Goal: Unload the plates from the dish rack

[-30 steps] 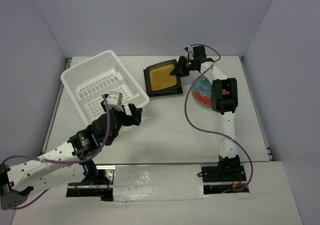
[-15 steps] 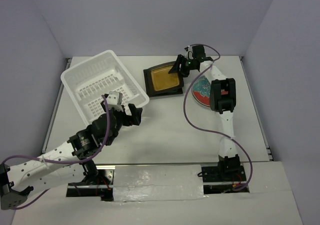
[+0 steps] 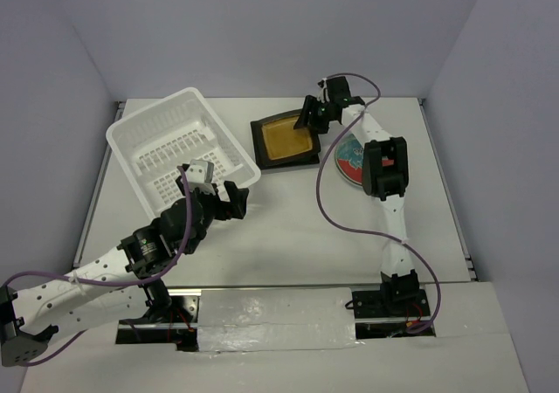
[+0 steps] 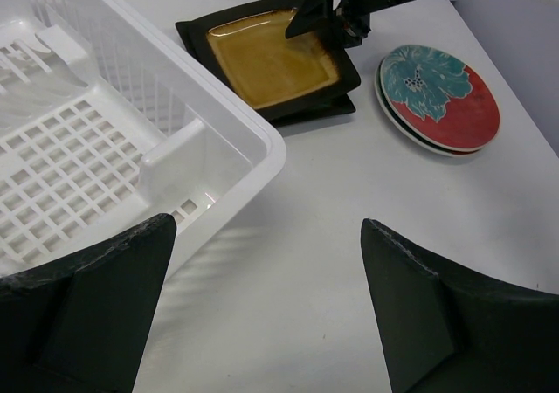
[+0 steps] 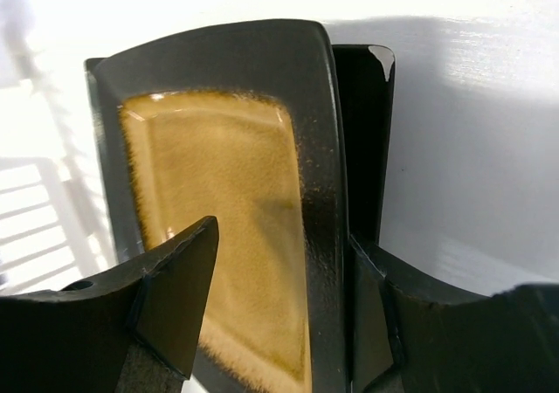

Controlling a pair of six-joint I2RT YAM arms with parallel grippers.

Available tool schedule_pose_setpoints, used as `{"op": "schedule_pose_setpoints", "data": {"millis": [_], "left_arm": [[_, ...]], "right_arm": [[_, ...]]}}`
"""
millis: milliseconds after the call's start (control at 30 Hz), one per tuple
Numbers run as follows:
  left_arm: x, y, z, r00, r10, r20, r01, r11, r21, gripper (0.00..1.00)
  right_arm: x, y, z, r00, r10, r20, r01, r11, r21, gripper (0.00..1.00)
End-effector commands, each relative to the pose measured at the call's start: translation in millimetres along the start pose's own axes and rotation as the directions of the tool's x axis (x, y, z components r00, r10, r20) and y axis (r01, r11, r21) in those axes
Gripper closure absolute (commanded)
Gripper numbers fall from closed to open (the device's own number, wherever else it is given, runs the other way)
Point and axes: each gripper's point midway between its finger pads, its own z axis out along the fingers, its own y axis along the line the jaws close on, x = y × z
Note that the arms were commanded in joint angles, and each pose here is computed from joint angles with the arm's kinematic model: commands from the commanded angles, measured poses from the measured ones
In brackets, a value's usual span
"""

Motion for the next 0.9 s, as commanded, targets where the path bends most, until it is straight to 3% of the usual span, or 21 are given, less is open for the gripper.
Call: {"op": "schedule_pose_setpoints", "data": {"millis": [0,333,867], "left_arm": [[-21.0,-9.3,-3.6,0.997,-0.049,0.053,0.047,0.998,0.035,0.01],[-20.2,-11.5,-3.4,0.998,-0.051,0.047,0.049,0.998,0.045,0.0],[-20.2,-12.3,-3.1,0.998,-0.05,0.047,0.048,0.998,0.048,0.0]], "right_arm": [[-31.6,8.5,-30.8,0.99,-0.095,0.101,0.079,0.986,0.15,0.37],[-31.1,-2.4,-42.3,0.986,-0.116,0.119,0.075,0.949,0.308,0.37],[-33.7,-9.6,-50.6,0.982,-0.137,0.13,0.077,0.919,0.386,0.36]]}}
